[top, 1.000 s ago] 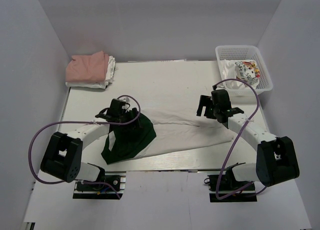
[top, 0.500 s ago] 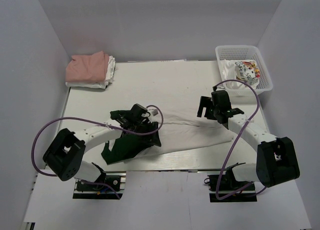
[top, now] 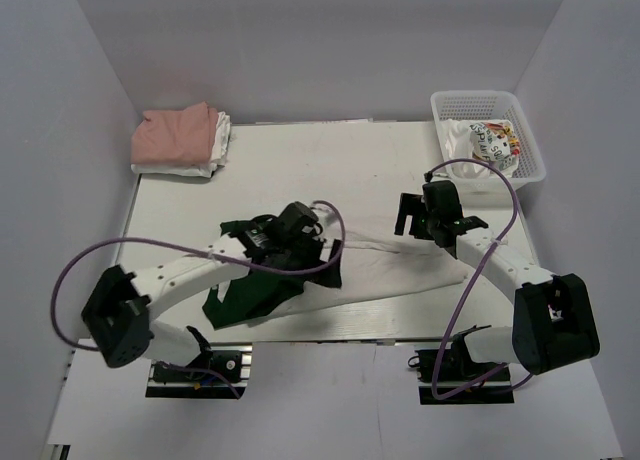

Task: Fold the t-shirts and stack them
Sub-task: Fold the other side of the tshirt into a rectangle

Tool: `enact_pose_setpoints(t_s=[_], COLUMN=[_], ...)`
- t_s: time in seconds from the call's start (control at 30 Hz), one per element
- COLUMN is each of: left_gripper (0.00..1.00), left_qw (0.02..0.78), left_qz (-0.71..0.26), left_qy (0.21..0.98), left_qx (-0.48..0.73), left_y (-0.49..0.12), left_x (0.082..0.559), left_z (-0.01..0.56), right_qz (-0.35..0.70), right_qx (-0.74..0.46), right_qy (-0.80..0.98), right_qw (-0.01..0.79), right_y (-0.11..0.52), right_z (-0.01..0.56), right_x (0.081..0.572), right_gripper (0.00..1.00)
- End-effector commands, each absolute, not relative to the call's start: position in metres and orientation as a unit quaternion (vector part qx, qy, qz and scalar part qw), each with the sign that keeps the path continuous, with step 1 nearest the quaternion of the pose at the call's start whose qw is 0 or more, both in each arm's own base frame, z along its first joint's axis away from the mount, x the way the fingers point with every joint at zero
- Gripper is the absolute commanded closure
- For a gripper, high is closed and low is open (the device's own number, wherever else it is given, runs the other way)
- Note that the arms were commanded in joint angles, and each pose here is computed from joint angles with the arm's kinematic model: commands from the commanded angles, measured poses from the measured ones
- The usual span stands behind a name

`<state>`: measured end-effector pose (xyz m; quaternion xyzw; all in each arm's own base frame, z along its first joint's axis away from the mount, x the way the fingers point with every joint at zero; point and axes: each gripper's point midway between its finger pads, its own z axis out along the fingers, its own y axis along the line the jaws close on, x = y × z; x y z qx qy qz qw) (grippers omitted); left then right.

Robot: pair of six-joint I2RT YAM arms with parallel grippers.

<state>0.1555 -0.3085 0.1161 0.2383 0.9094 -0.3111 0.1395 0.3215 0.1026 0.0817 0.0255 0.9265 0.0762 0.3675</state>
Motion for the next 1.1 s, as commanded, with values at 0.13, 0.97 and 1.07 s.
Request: enact_pose_setpoints(t_s=[0.13, 0.97, 1.07], left_gripper=[0.00, 0.00, 0.00], left_qw=[0.307, 0.307, 0.294], left_qz=[-0.089, -0.028, -0.013], left_qy=[0.947, 0.948, 0.950], left_qx=[0.040, -0.076, -0.106], left_y=[-0.202, -0.183, -0.171], left_x=[0.224, 0.251, 0.263], left_z=[0.102, 0.108, 0.097], right_qz=[0.071, 0.052, -0.022], right_qx=[0.021, 0.034, 0.077], right_qy=[0.927, 0.957, 0.951], right_qw=[0.367, 0.284, 0.299], right_y=[0.099, 0.106, 0.080], right_z=[0.082, 0.025, 0.024], right_x=[0.319, 0.330, 0.341], right_gripper=[0.10, 0.10, 0.10])
